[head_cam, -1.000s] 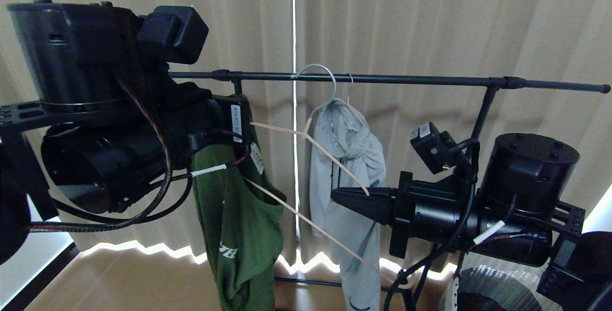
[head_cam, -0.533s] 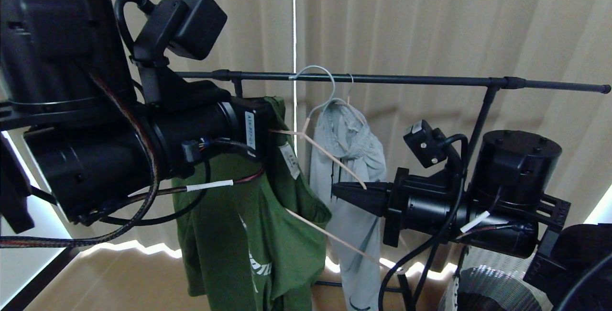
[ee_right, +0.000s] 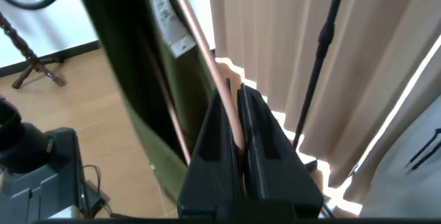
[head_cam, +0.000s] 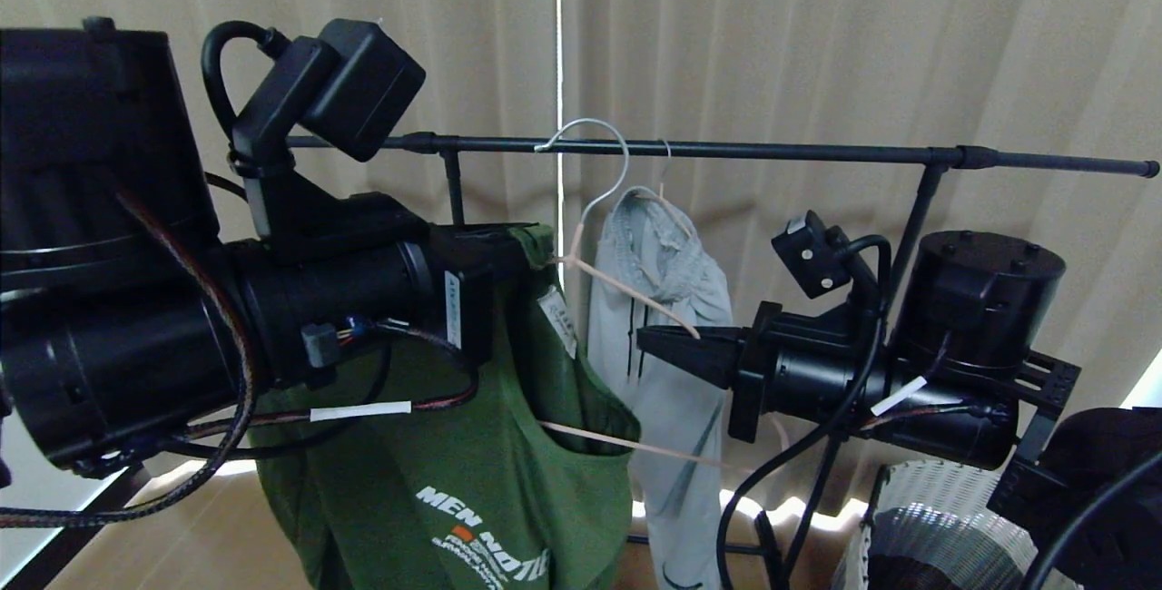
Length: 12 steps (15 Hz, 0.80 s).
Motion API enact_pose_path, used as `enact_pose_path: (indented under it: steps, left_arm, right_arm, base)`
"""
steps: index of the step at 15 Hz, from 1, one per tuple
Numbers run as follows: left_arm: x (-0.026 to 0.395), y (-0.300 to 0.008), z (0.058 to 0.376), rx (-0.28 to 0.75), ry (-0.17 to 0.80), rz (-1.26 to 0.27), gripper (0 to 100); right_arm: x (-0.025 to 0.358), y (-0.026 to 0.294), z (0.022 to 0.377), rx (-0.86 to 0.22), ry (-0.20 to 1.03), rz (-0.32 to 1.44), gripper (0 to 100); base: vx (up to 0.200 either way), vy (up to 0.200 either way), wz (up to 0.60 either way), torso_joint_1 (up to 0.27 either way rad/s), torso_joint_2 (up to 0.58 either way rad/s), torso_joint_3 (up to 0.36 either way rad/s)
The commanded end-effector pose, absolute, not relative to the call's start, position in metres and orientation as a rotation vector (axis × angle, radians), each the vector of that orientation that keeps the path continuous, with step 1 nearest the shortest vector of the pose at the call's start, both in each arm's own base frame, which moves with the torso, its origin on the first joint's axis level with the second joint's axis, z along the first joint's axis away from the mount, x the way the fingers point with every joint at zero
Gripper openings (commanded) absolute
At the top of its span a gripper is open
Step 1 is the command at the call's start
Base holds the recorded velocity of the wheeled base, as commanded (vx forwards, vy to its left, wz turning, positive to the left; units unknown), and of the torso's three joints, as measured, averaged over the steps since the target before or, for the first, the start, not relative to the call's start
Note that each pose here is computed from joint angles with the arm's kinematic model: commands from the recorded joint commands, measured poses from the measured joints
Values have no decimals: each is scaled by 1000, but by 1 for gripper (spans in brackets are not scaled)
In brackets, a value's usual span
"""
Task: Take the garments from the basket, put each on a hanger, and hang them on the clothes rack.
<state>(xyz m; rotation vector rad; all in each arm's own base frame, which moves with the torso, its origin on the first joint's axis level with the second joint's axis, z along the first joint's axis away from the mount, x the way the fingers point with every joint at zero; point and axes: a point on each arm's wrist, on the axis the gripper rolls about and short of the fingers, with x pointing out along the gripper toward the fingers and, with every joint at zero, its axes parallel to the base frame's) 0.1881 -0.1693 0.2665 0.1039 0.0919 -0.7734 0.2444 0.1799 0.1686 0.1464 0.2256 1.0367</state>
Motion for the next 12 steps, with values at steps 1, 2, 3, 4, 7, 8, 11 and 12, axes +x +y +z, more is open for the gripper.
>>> enact_pose_path:
  steps: [1, 2, 3, 4, 7, 8, 11, 12]
  left_arm:
    - [188, -168, 264, 110, 98, -772, 0]
    - [187, -168, 263, 111, 101, -772, 0]
    - [187, -168, 263, 114, 100, -770, 0]
    - [187, -168, 263, 135, 93, -773, 100]
    - [187, -167, 259, 184, 85, -772, 100]
    - [187, -167, 261, 184, 78, -770, 100]
    - [187, -166, 261, 186, 78, -765, 100]
    - [189, -164, 260, 189, 81, -755, 100]
  right_arm:
    - [246, 178, 171, 148, 215, 1030, 0]
    - [246, 178, 171, 148, 216, 1028, 0]
    - [246, 177, 171, 148, 215, 1027, 0]
    - [248, 175, 172, 149, 212, 1015, 0]
    - [251, 171, 172, 151, 208, 995, 0]
    - [252, 167, 174, 152, 203, 985, 0]
    - [255, 161, 176, 155, 193, 963, 0]
    - [255, 159, 178, 155, 184, 957, 0]
  base:
    - [0, 0, 0, 0, 0, 0]
    - [0, 0, 0, 0, 0, 0]
    - [0, 0, 0, 0, 0, 0]
    - [0, 0, 0, 0, 0, 0]
    - [0, 0, 0, 0, 0, 0]
    - [0, 0, 0, 0, 0, 0]
    - [0, 0, 0, 0, 0, 0]
    - [0, 0, 0, 0, 0, 0]
